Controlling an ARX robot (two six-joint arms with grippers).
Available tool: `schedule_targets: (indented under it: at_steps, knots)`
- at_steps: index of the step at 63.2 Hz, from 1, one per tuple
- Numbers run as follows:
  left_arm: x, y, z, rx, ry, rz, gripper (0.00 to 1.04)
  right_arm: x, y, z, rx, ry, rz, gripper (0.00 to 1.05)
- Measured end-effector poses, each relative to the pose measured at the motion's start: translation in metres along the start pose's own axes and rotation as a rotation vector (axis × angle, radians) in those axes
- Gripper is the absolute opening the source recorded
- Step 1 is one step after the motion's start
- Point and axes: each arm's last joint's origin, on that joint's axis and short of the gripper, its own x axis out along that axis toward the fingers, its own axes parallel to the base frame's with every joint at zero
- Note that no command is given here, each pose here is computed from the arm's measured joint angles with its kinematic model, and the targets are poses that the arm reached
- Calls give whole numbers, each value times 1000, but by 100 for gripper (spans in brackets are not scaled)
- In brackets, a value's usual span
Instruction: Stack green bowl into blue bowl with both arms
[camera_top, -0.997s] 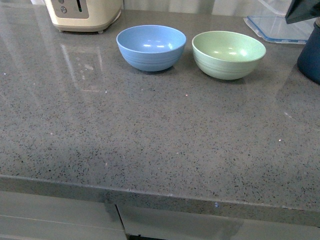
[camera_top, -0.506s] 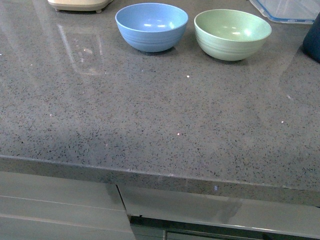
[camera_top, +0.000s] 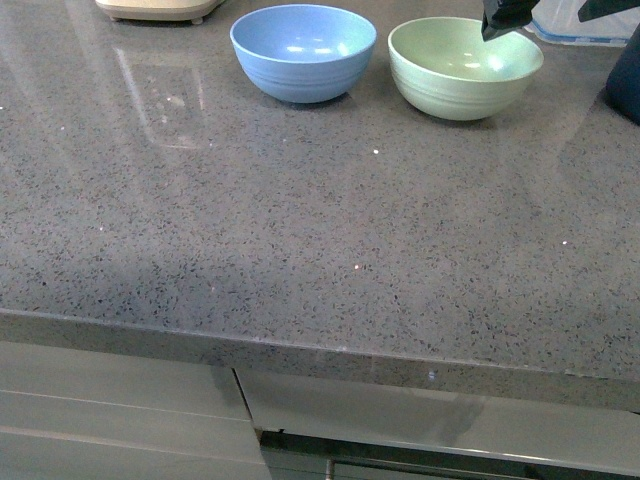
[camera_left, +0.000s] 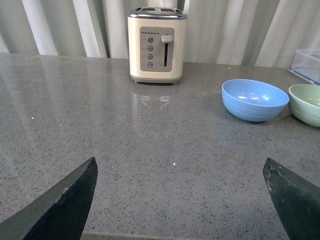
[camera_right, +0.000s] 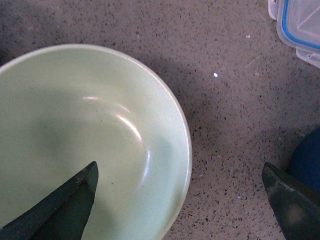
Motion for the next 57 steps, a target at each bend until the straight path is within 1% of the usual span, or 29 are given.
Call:
schedule_targets:
  at_steps: [26,41,44,48,51,55,57]
  knots:
    - [0,0,0,0,0,0,98,25,-7,-17,18,61,-1,95]
    - [0,0,0,0,0,0,98,35,-8,-19,19,78,7,95]
    - [0,0,0,0,0,0,98,36,-8,-19,20,77,5,91]
    - [0,0,0,0,0,0,98,37,-7,-19,21,77,8,81]
    - [0,0,0,0,0,0,98,37,-7,-19,21,77,13,76]
    - [0,0,0,0,0,0,98,37,-5,-18,24,76,17,65]
    - [0,0,0,0,0,0,98,37,-3,-18,25,73,18,58]
